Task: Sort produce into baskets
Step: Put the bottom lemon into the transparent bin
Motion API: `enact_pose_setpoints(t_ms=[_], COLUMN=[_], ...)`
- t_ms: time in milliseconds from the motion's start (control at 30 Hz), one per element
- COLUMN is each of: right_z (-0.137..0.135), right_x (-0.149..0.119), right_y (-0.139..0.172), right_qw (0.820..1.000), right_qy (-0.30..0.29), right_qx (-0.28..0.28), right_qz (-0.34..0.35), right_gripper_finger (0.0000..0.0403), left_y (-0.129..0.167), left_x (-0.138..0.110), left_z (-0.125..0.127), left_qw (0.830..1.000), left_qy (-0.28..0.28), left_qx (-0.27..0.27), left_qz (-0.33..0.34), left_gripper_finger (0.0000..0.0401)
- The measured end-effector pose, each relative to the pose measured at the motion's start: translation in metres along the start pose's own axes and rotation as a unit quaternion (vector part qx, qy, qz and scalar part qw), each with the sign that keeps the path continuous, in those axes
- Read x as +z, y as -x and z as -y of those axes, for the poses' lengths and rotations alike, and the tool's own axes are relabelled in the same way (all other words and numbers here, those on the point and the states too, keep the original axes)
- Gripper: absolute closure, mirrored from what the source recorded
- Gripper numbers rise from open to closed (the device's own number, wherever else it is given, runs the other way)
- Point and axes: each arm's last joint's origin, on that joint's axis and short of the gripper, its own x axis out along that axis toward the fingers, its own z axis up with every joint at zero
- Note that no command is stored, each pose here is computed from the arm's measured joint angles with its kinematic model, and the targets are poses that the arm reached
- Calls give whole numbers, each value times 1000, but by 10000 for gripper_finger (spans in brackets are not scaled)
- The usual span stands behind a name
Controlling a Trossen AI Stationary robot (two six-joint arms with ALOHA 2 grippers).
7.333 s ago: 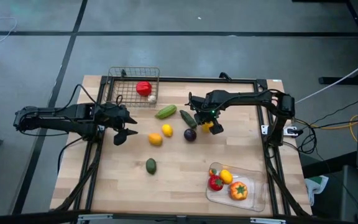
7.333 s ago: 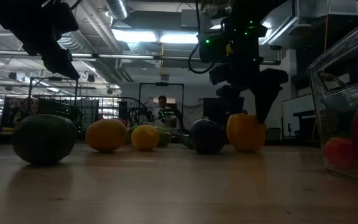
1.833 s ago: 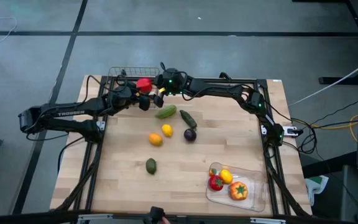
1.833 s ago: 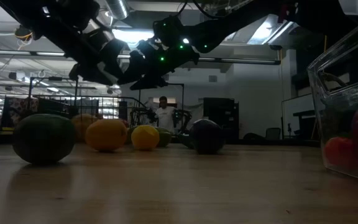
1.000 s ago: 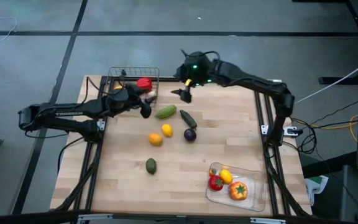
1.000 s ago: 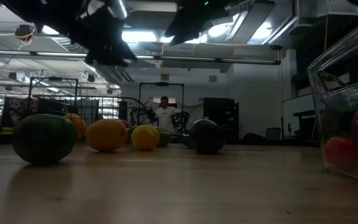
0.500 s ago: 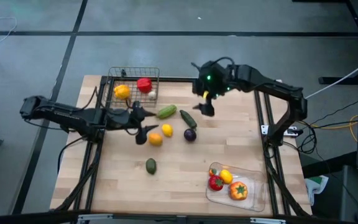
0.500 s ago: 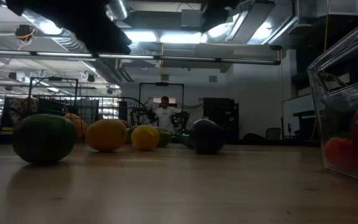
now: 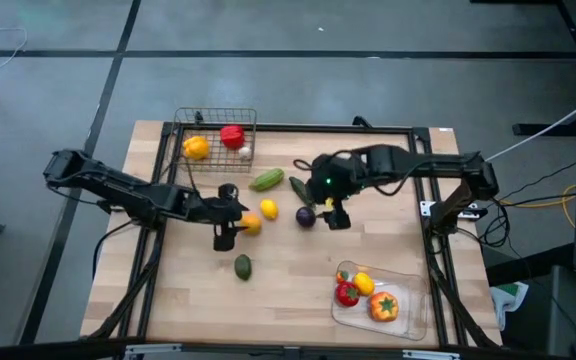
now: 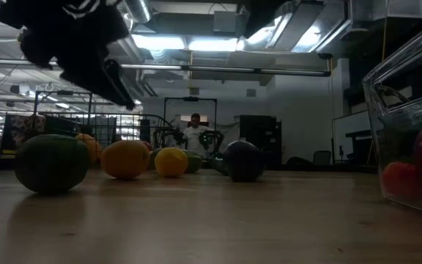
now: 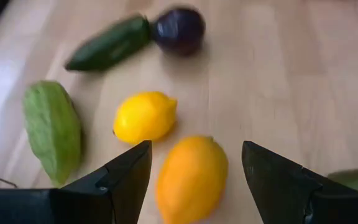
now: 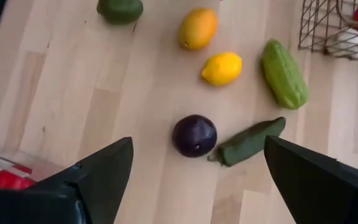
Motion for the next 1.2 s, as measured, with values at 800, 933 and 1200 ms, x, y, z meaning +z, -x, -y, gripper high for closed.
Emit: enact_pose_setpoints(t_ms=[800,933,1200], right_z=[-9,-9,-10], right_x=[-1,-1,-5], right_y=[-27,-27,-26], right_qw=[1000,1000,1000], right_qy=[-14,-14,-15], right_qx=[-1,-1,1], right_qz=[23,24,8], right_gripper_finger=[45,45,45], left_y=[-47,-51,-55], left_x=[-22,-22,-20], left_z=[8,4,-1], left_qw=[989,990,993], left_qy=[-101,-92,-59], left_qx=[1,2,-7], left_qz=[-106,-109,-99], left_gripper_finger=[155,154,160])
